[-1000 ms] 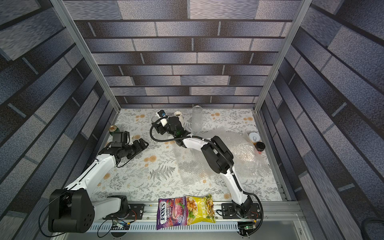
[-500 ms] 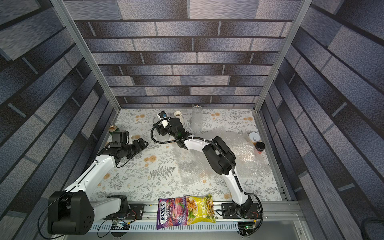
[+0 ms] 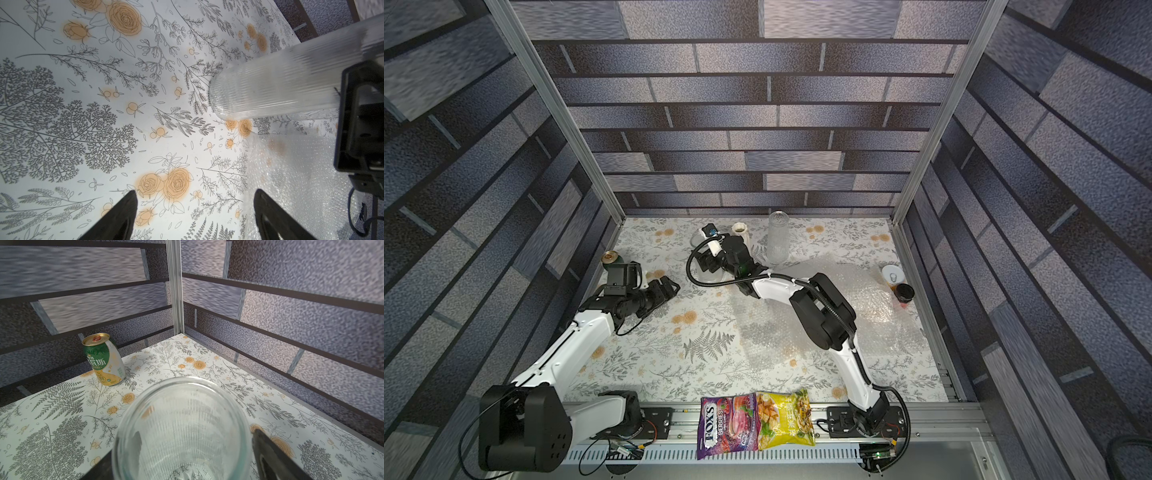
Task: Unwrap the vase from the bubble wrap
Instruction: Place the vase at the center of the board.
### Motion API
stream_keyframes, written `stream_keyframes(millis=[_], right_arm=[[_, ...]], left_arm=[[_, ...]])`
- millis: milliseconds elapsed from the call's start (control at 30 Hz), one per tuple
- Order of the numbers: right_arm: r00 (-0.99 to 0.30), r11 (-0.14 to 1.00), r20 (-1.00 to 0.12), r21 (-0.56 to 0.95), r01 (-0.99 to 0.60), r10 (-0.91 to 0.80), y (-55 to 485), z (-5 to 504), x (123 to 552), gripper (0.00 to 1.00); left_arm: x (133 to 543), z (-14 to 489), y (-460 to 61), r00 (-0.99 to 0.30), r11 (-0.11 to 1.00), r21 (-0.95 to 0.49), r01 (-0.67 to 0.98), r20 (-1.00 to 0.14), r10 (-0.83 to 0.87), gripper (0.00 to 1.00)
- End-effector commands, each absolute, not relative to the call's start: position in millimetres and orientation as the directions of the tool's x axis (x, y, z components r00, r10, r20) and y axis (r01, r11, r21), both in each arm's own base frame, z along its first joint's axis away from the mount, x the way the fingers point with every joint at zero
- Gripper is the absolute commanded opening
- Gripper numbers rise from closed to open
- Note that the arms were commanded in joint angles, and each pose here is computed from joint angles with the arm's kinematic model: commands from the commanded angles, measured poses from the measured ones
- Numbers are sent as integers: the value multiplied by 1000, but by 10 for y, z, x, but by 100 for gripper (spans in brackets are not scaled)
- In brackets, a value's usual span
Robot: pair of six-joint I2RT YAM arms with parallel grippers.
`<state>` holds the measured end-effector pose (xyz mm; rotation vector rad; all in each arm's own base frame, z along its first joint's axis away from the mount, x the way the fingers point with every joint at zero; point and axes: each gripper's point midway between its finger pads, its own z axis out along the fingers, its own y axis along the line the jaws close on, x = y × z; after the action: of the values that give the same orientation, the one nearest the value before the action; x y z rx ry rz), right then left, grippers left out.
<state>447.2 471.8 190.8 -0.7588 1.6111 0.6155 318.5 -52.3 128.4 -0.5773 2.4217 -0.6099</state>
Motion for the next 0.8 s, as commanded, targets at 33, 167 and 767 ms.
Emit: stream_keyframes(millis=[33,167,767], right_arm=[[-71,671,-989,-36,-740,-131,4621,2194,4444,88],[-85,684,-987,-33,-729,-138,4568,2190,4449,91],[-143,647,-973,-10,-762,-184,4300,2290,4142,99]], left_arm=[[3133,1283,-475,-731,797,-528,-292,-414,-542,89],[3126,1304,-471,-727,798,-529,-288,-422,-542,89],[3093,1406,-442,-704,801,-533,-274,-456,-544,89]])
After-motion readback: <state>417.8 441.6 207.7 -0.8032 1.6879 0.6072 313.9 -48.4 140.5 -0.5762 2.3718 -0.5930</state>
